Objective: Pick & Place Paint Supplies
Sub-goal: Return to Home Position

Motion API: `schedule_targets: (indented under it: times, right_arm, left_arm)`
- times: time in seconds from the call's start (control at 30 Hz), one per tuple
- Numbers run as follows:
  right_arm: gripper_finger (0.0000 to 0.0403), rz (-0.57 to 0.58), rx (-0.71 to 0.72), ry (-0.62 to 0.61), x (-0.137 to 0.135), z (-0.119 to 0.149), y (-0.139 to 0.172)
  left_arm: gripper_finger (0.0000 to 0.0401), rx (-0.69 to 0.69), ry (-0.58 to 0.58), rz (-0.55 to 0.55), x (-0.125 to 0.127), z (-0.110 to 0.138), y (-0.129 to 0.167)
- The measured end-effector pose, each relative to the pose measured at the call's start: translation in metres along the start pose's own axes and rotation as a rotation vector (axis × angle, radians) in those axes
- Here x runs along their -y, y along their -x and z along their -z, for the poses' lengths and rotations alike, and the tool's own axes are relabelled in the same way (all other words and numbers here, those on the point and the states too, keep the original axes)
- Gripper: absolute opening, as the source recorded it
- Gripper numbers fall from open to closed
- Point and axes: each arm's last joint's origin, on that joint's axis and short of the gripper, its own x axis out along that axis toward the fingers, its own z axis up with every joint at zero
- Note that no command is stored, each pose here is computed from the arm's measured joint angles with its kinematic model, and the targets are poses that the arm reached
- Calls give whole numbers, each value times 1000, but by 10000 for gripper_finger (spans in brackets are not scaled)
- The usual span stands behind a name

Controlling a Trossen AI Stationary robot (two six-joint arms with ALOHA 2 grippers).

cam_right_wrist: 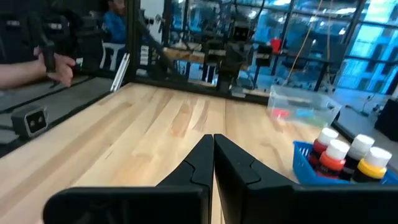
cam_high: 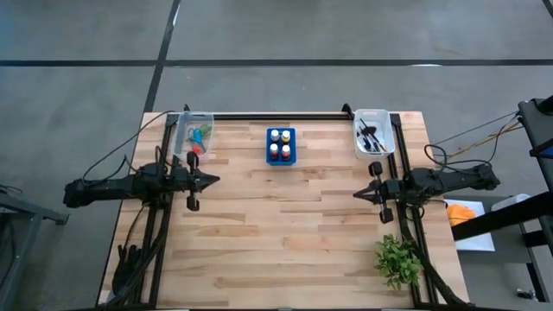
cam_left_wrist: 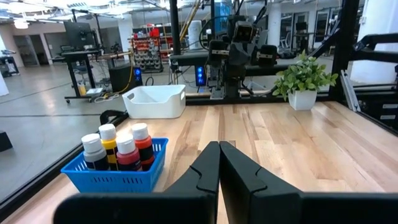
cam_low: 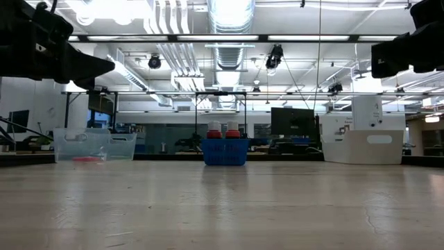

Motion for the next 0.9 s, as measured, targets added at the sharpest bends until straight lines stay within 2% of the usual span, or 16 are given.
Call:
schedule_targets:
  times: [0.27, 0.43, 0.7, 0.9]
  right_arm:
    - [8, -28, -35, -3, -1, 3, 0]
    - [8, -12, -52, -15, -1, 4, -2]
    - [8, 12, -59, -207, 0, 5, -2]
    - [8, 12, -58, -191, 0, 5, -2]
  left_arm:
    - [16, -6, 6, 1, 0, 0, 0]
    - [16, -7, 81, 0, 0, 1, 0]
    - [16, -7, 78, 0, 0, 1, 0]
    - [16, -7, 76, 0, 0, 1, 0]
